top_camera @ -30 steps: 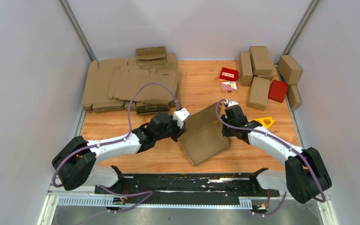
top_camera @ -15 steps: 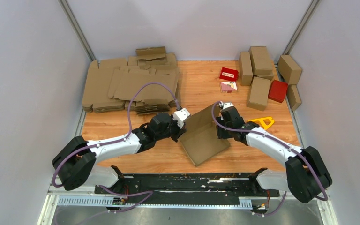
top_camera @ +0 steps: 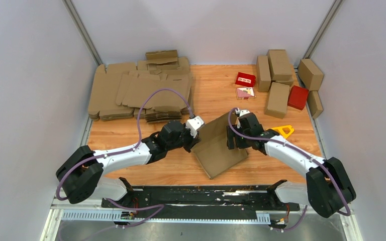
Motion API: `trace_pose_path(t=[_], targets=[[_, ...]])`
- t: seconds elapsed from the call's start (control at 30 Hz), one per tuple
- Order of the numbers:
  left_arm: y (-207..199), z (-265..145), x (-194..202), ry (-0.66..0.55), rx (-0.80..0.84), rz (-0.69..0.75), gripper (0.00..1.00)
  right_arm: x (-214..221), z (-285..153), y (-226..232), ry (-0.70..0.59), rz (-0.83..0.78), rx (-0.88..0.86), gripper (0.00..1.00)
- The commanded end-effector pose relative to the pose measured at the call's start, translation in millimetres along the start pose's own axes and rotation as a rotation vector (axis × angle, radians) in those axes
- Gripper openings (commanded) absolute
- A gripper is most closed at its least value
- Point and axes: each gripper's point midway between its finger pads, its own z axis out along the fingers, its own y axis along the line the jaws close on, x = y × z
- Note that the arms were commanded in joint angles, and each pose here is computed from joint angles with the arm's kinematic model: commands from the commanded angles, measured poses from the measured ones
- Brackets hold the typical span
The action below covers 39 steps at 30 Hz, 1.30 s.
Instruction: Fold the paper box
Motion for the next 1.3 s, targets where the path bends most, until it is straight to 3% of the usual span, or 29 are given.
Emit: trace_pose_path(t=[0.0, 0.17, 0.37, 0.77, 0.9, 1.1, 1.27], targets=[[-3, 2, -22, -0.047, 0.012, 0.001, 0.03, -9, -8, 15, -0.020, 0.015, -0.097, 0.72], [-3, 1, -22, -0.047, 0.010, 0.002, 0.02, -9, -13, 14, -0.023, 0.024, -0.092, 0.72], [-3, 1, -23, -0.049, 0.008, 0.004, 0.02, -11, -17, 9, -0.030, 0.136, -0.176, 0.83], [-3, 0, -23, -0.050, 0.010, 0.003, 0.03, -19, -27, 4, -0.117, 0.285, -0.310, 0.57], [-3, -1, -23, -0.053, 0.008, 0.003, 0.03, -18, -26, 0, -0.111, 0.314, -0.316, 0.51], [-4, -1, -24, -0.055, 0.011, 0.003, 0.03, -16, -21, -2, -0.104, 0.368, -0.354, 0.51], [-4, -1, -24, -0.055, 0.015, 0.003, 0.03, -16, -16, -8, -0.094, 0.417, -0.371, 0.41]])
